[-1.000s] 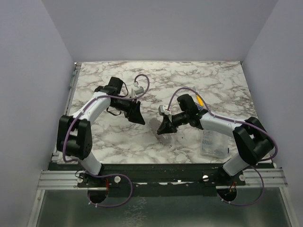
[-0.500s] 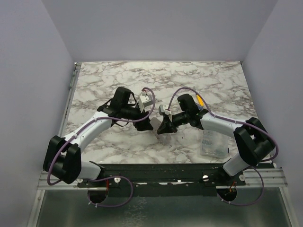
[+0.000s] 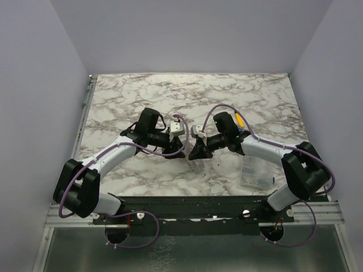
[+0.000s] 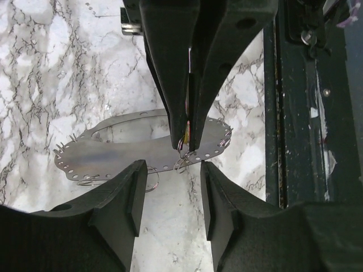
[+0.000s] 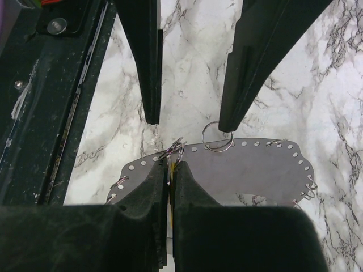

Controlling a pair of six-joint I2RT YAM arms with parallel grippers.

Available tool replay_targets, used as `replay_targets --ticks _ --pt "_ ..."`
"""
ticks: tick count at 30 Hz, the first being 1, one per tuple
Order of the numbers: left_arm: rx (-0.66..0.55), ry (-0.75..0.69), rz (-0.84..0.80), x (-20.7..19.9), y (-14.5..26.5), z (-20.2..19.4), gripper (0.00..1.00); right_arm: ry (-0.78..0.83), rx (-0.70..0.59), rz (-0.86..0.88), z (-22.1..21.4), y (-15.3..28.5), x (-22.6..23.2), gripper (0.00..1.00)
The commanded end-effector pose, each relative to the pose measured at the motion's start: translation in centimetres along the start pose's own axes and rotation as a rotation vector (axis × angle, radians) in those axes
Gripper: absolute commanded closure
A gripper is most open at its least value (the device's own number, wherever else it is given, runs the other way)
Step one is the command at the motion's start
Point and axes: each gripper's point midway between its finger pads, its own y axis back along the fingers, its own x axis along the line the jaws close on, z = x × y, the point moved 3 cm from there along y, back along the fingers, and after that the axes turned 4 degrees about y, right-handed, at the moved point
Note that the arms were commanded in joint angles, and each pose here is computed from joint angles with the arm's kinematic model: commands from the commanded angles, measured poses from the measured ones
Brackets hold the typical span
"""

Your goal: Remove the keys from the keyring

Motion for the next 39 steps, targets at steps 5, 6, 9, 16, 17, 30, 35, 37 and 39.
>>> replay_targets --ticks 5,6,9,16,17,30,35,37,39 --pt "-0.015 -0.141 -0.103 -0.7 -0.8 -1.6 0.56 0.039 -0.015 0.019 0.7 0.3 0.7 0.99" --pt "-0.014 -0.145 -0.107 -0.7 -0.8 -1.7 0.57 0.040 -0.015 0.019 0.7 0.3 0.7 0.99" --pt "-0.014 -0.162 -0.118 -0.6 -1.0 -1.8 0.60 0.042 -0.019 0.023 0.8 0.3 0.8 0.99" --pt "0.004 -0.186 -0.135 -0.8 -1.7 -2.2 0.62 0.042 -0.021 0.027 0.9 0.3 0.9 0.99" --pt "0.007 -0.192 -0.134 -0.7 -1.8 -2.2 0.62 0.042 -0.021 0.027 0.9 0.3 0.9 0.99" --pt "0.029 -0.181 -0.137 -0.9 -2.5 -2.1 0.85 0.036 -0.023 0.031 1.0 0.3 0.9 0.99" --pt "0.012 -0.095 -0.084 -0.1 -1.5 -2.2 1.00 0.027 -0.013 0.006 0.6 0.9 0.8 0.99" --pt "-0.044 -0.039 -0.047 0.6 -0.8 -1.6 1.00 0.012 -0.008 -0.005 0.0 1.4 0.5 0.99" --pt "-0.092 0.009 -0.024 0.9 -0.2 -0.9 1.00 0.007 0.010 -0.003 -0.9 1.5 0.6 0.99"
